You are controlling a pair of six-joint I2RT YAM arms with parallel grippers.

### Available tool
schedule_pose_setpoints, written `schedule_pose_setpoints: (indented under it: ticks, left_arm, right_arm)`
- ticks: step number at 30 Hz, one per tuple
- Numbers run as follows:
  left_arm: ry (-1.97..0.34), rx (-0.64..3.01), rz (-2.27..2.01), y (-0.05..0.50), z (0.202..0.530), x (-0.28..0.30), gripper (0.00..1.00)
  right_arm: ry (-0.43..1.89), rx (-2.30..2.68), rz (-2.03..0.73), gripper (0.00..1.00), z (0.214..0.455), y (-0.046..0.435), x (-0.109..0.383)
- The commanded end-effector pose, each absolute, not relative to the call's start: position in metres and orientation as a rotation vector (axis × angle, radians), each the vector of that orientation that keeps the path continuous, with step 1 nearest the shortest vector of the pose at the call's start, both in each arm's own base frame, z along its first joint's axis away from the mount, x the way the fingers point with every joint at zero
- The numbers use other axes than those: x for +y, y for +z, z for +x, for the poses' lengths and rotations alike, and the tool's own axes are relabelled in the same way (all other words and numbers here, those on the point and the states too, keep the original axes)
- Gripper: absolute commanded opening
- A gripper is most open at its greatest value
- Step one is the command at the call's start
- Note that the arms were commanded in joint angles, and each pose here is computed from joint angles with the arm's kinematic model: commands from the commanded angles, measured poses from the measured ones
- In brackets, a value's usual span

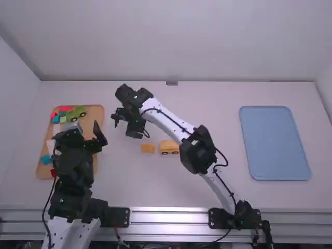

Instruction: Assemble lego blocks to make yellow taxi

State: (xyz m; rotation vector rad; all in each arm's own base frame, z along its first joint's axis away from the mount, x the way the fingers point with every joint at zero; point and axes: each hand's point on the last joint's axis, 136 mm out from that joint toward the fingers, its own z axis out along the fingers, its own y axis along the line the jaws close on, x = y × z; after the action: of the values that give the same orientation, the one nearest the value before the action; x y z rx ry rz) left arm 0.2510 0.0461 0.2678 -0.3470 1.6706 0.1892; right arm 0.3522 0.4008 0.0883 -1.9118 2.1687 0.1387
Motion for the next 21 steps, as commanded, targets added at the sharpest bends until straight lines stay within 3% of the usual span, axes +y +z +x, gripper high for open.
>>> schedule_pose_setpoints:
  ticks: [1,4,9,13,17,21]
  left_arm:
    - [0.184,1.712,-0.241,0.265,0.268,0.033,0.99]
    - [0.144,1.743,-0.197,0.267,0.291,0.024,0.99]
    - [0.116,1.858,-0.04,0.263,0.332,0.009,0.99]
    - [-0.02,1.991,0.206,0.251,0.368,-0.021,0.99]
    - [-0.133,2.015,0.622,0.234,0.383,-0.061,0.99]
    - [-0.255,1.922,1.056,0.207,0.376,-0.096,0.99]
  right_arm:
    - [0.146,2.114,-1.713,0.99,0.377,0.165,0.387]
    - [0.162,2.107,-1.592,0.99,0.391,0.194,0.372]
    - [0.154,2.087,-1.479,0.98,0.395,0.215,0.344]
    - [0.132,2.056,-1.341,0.99,0.383,0.221,0.315]
    - [0.153,2.001,-1.239,0.99,0.364,0.219,0.286]
    - [0.233,1.927,-1.19,0.99,0.341,0.21,0.256]
